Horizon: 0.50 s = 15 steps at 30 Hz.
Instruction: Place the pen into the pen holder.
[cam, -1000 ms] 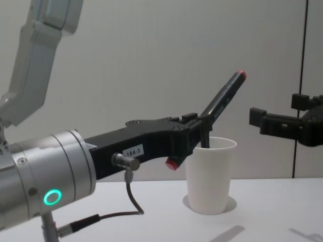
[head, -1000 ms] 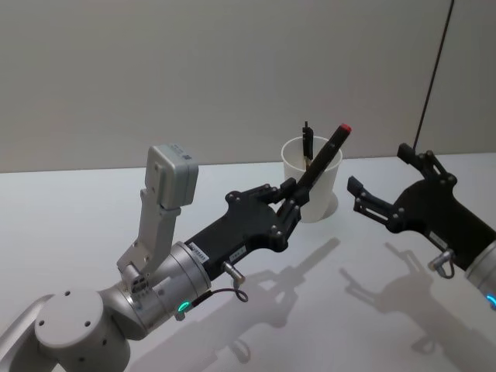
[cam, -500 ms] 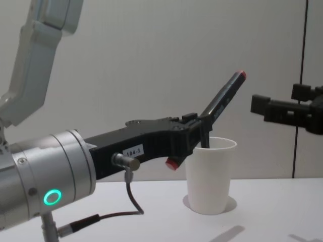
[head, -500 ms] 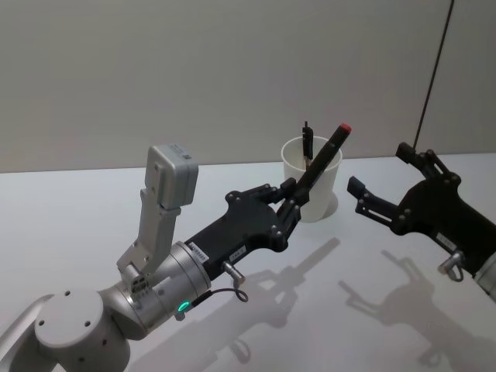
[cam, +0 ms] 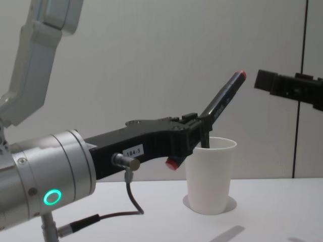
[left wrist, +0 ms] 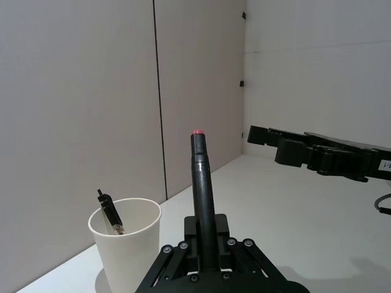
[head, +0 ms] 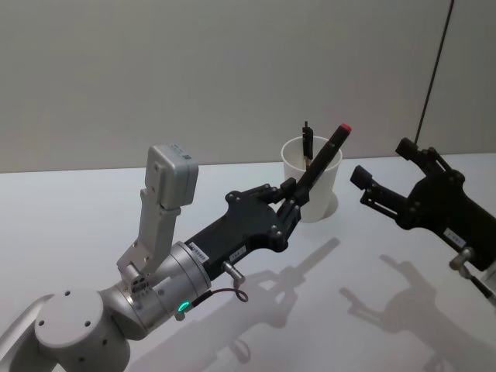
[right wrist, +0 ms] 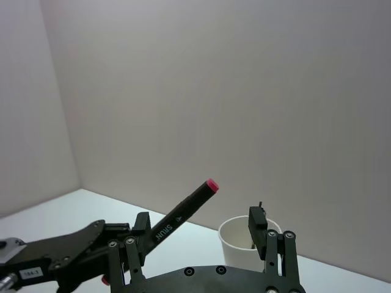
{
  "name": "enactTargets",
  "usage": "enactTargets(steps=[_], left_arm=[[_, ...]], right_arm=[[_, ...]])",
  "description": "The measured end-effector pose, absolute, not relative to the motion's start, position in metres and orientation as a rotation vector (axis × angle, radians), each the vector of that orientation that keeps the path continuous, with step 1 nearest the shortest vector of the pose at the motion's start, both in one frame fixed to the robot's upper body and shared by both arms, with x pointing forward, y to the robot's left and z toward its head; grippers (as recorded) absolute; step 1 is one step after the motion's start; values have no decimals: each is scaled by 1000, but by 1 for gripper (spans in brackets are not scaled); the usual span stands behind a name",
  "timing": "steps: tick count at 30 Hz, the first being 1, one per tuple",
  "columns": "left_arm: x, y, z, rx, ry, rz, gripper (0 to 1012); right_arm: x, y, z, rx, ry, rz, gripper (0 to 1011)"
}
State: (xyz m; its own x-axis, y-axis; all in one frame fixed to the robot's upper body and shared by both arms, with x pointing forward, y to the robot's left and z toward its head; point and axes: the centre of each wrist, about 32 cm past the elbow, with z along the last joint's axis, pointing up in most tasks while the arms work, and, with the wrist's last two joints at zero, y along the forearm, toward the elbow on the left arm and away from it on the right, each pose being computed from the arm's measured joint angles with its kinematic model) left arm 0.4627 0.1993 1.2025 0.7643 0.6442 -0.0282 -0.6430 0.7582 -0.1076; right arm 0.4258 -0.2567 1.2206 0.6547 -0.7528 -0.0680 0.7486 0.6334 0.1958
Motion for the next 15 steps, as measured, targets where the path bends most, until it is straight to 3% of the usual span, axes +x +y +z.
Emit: enactTargets(steps=[15], left_arm=[[463, 199, 1203, -113, -11, 701, 170]], right_arm=[[422, -256, 1211, 345, 181, -808, 1001]])
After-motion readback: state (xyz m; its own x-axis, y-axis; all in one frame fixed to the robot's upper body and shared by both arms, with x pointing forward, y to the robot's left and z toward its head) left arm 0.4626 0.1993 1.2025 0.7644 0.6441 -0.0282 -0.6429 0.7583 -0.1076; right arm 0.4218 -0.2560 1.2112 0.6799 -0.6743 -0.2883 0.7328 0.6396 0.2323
